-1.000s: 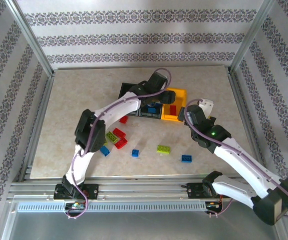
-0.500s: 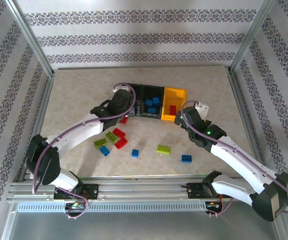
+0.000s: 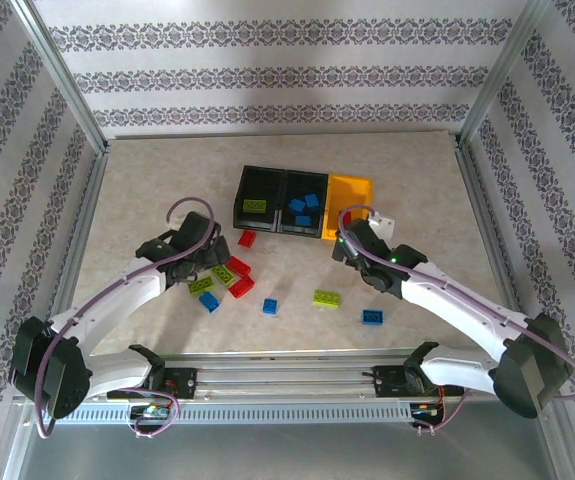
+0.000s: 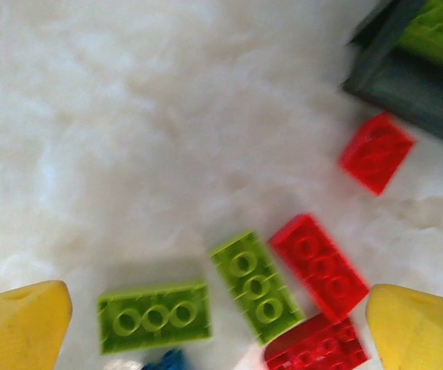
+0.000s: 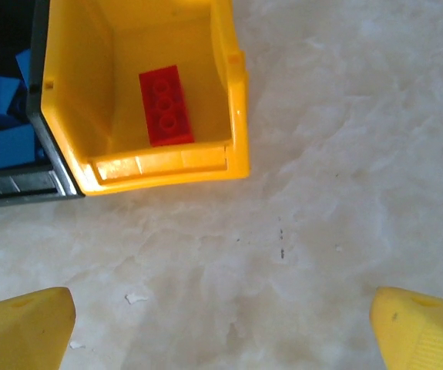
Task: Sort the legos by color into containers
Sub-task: Move the lego to the bottom-left of the table.
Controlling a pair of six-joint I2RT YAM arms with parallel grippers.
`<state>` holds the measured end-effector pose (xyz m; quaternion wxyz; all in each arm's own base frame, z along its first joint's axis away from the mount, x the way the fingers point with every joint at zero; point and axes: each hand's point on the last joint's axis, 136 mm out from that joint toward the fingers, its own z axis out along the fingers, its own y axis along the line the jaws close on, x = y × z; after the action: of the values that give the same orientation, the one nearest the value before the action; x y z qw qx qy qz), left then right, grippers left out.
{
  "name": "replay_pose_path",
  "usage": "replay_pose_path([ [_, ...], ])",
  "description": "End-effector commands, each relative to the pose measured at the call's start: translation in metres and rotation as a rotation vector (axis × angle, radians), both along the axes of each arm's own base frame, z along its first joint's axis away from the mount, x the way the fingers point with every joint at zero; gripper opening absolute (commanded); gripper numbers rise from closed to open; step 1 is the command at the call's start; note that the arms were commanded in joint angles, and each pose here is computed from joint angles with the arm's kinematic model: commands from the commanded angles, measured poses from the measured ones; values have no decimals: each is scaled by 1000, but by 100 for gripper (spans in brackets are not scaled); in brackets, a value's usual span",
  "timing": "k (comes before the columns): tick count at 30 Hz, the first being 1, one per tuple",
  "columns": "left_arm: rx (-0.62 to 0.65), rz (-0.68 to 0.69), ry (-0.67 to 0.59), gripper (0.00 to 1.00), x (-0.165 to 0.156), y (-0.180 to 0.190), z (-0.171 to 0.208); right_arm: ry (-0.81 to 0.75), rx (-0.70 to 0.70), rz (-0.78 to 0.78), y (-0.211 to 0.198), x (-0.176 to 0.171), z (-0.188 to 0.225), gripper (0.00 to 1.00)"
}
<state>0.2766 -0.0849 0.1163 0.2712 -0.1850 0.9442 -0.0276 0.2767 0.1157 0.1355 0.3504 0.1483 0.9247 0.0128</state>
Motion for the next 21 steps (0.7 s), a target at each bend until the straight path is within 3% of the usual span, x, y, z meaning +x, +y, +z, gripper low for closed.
replay_pose_path([
  [1, -20, 55, 144, 96, -33, 15, -26, 35, 18, 4, 10, -4, -7, 98],
  [10, -54, 36, 249, 93, -49, 19, -58, 63, 6, 39, 25, -2, -11, 98],
  [21, -35, -25, 298, 94, -37, 13, -76, 70, 9, 41, 30, -5, -15, 98],
])
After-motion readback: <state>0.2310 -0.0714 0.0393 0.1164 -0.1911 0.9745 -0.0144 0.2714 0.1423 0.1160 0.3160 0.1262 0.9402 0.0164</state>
